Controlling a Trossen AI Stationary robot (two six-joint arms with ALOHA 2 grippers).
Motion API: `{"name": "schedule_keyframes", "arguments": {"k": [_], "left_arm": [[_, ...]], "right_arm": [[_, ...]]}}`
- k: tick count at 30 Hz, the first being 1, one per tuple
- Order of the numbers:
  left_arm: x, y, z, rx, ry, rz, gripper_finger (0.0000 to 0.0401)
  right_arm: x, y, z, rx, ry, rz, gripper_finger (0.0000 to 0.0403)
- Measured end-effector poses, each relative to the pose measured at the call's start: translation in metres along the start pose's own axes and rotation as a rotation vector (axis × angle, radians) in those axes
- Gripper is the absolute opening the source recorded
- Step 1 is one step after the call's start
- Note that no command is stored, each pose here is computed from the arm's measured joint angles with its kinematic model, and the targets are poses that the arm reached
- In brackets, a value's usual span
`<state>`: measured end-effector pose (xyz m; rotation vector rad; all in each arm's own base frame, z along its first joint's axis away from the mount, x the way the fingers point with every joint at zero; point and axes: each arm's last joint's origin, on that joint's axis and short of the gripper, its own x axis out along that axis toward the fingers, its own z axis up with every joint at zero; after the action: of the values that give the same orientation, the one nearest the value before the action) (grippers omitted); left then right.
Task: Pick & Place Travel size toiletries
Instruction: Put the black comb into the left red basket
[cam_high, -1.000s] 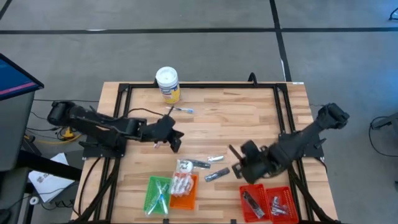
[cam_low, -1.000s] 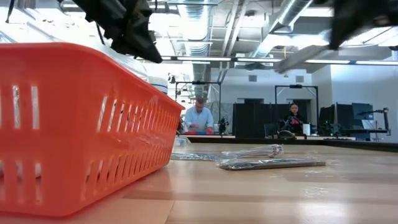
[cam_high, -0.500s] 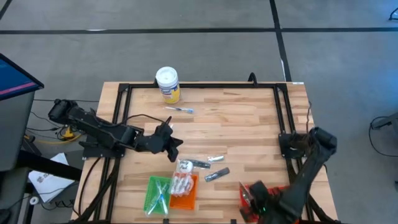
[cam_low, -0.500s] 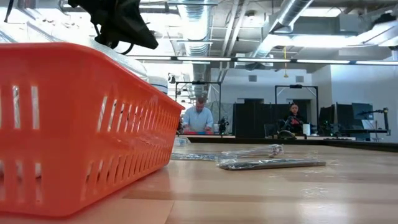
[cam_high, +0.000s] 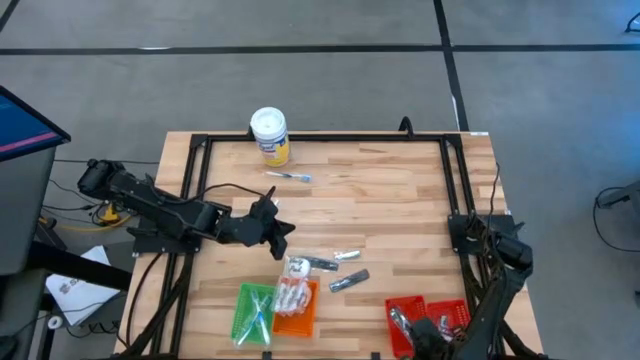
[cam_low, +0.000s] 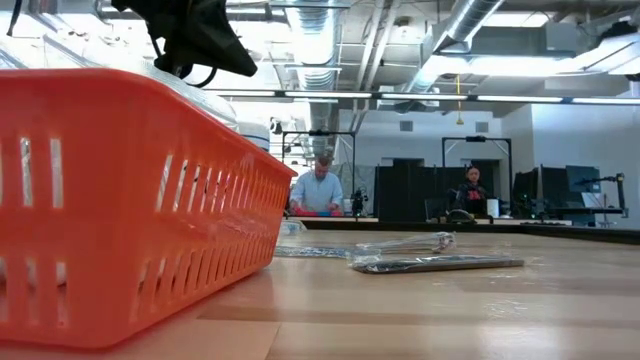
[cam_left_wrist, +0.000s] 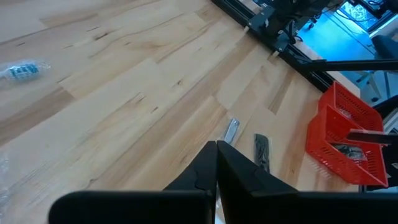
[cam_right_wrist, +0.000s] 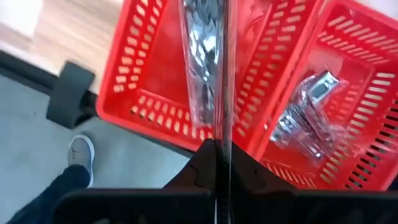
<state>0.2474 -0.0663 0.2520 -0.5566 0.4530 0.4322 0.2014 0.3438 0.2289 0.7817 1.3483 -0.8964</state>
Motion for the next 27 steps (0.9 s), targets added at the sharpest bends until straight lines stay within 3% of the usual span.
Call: {"name": "schedule_keyframes", "arguments": {"k": [7,19,27], "left_arm": [[0.002,0.002,0.002,-0.001,-0.006,0.01,0.0],[0.002,0.002,0.003,0.048,-0.025,0.024,0.0],[0.002,0.002,0.003,0.05,-0.023,0.023,0.0]], "right_arm": [[0.006,0.004,0.019,0.012,-0.06,-0.05,0.0],[0.006,0.004,0.025,-0.057,-0.069,-0.067,0.0005],[0.022,0.006,0.027,-0.063,-0.057,-0.031,0.0003]]}}
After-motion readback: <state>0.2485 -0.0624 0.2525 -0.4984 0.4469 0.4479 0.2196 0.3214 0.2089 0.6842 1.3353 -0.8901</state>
